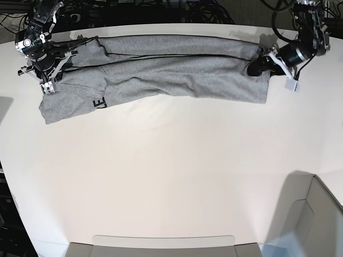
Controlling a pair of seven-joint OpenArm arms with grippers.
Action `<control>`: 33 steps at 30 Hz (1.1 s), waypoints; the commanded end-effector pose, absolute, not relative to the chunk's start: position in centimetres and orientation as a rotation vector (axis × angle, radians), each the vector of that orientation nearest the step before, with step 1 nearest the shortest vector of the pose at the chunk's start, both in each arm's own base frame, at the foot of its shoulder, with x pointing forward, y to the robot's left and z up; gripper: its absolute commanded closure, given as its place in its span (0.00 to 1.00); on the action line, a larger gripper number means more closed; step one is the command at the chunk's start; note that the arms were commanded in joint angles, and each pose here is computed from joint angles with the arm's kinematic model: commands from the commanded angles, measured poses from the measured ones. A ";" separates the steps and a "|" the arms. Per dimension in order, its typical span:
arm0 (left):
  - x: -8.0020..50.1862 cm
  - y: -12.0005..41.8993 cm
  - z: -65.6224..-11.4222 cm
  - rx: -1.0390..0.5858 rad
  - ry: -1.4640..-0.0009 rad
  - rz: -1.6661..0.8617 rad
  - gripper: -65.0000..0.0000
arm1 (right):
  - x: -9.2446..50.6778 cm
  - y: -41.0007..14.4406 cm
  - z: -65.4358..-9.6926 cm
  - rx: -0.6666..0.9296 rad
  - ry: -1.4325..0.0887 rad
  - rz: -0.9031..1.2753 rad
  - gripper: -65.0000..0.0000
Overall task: Fold the T-shirt properly
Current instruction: 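Lower the folded edge and regrasp the fold with the left gripper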
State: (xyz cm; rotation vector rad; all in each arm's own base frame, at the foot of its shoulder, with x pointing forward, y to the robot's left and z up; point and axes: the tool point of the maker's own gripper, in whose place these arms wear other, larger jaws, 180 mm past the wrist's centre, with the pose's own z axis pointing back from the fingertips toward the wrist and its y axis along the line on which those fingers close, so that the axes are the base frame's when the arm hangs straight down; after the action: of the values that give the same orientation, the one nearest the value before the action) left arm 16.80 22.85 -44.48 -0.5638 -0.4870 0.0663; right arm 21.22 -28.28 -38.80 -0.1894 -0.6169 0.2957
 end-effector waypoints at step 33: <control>17.7 31.5 -43.0 -0.303 -0.463 0.151 1.00 | 25.4 -26.8 -33.1 -0.224 -0.833 0.266 0.85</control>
State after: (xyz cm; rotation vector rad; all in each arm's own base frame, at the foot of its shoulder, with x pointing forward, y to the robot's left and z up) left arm 18.22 30.56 -43.23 -0.3470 -0.4927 0.1646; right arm 25.01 -26.41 -34.19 -0.2009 -0.8060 0.2450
